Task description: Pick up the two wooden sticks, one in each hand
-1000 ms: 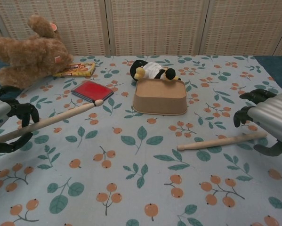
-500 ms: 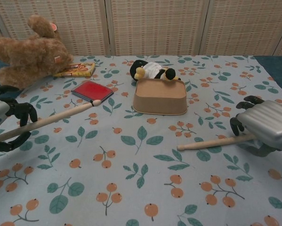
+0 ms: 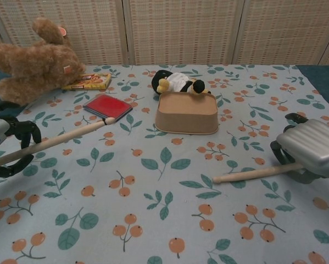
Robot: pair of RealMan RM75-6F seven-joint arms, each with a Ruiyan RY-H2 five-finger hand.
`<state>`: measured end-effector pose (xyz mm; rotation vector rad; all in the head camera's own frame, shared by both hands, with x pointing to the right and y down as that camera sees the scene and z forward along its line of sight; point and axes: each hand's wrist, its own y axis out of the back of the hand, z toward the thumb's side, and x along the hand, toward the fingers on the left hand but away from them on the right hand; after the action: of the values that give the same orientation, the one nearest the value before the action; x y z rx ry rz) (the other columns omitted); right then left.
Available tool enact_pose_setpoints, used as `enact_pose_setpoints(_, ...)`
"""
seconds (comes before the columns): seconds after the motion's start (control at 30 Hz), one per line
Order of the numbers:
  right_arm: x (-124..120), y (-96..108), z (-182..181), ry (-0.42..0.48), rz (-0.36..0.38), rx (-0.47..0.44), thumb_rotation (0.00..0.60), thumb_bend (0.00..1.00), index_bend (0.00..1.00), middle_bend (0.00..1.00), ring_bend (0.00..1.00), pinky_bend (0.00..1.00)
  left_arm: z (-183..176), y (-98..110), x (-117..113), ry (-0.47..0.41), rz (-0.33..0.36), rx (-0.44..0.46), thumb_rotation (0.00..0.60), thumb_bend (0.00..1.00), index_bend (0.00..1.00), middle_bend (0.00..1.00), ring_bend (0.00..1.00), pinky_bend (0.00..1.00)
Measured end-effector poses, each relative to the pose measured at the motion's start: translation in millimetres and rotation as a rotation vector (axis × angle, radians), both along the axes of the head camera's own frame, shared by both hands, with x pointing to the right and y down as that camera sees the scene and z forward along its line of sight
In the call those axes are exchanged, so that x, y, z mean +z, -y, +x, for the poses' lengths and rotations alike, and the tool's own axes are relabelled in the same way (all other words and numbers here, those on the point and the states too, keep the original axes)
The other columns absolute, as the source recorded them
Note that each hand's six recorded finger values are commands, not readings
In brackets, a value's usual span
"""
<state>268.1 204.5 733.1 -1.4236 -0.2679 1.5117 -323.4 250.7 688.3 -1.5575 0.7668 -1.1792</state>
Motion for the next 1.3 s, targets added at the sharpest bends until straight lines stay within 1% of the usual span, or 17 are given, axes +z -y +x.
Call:
enact_pose_setpoints(0.2, 3, -3, 0, -0.008, -0.020, -0.008, 0.600, 0.28, 0.64, 0.57, 0.30, 0.01, -1, 1, 0, 0.006, 0.003, -0.002, 0.600, 0.56, 0.79, 0.80, 0.44, 0.15)
enact_pose_setpoints(0.3, 3, -3, -1, -0.002, -0.019, -0.009, 0.600, 0.31, 0.71, 0.62, 0.34, 0.02, -2, 1, -1, 0.007, 0.005, -0.002, 0.600, 0.56, 0.79, 0.80, 0.44, 0.15)
enact_pose_setpoints(0.4, 0, -2, -2, 0.014, -0.008, -0.009, 0.600, 0.34, 0.80, 0.68, 0.38, 0.04, -2, 2, -2, 0.005, 0.007, -0.005, 0.600, 0.56, 0.79, 0.80, 0.44, 0.15)
enact_pose_setpoints(0.43, -1, -2, -2, 0.022, -0.006, -0.008, 0.600, 0.34, 0.84, 0.71, 0.41, 0.06, -2, 2, -2, 0.003, 0.007, -0.007, 0.600, 0.56, 0.79, 0.80, 0.44, 0.15)
enact_pose_setpoints(0.53, -7, -1, -3, 0.057, 0.004, -0.002, 0.600, 0.36, 0.92, 0.77, 0.46, 0.10, -4, 4, -3, -0.014, -0.004, -0.021, 0.600, 0.56, 0.79, 0.80, 0.45, 0.15)
enact_pose_setpoints(0.6, -13, -1, -5, 0.091, 0.010, 0.006, 0.600, 0.37, 0.95, 0.78, 0.47, 0.11, -6, 5, -3, -0.041, -0.024, -0.040, 0.600, 0.56, 0.79, 0.80, 0.46, 0.15)
enact_pose_setpoints(0.77, -32, 3, -11, 0.193, 0.034, 0.018, 0.600, 0.37, 0.96, 0.79, 0.49, 0.12, -9, 12, -7, -0.098, -0.069, -0.086, 0.600, 0.56, 0.79, 0.81, 0.46, 0.15)
enact_pose_setpoints(0.9, -51, 7, -21, 0.290, 0.059, 0.031, 0.600, 0.37, 0.96, 0.79, 0.49, 0.12, -1, 15, -12, -0.147, -0.090, -0.090, 0.600, 0.56, 0.79, 0.81, 0.46, 0.16)
enact_pose_setpoints(1.1, -71, 17, -43, 0.401, 0.060, 0.040, 0.600, 0.37, 0.96, 0.79, 0.49, 0.13, 28, 22, -19, -0.218, -0.116, -0.069, 0.600, 0.56, 0.79, 0.81, 0.47, 0.18)
enact_pose_setpoints(1.3, -82, 32, -70, 0.492, 0.043, 0.048, 0.600, 0.37, 0.96, 0.79, 0.49, 0.13, 62, 28, -30, -0.257, -0.120, -0.048, 0.600, 0.56, 0.79, 0.81, 0.47, 0.19)
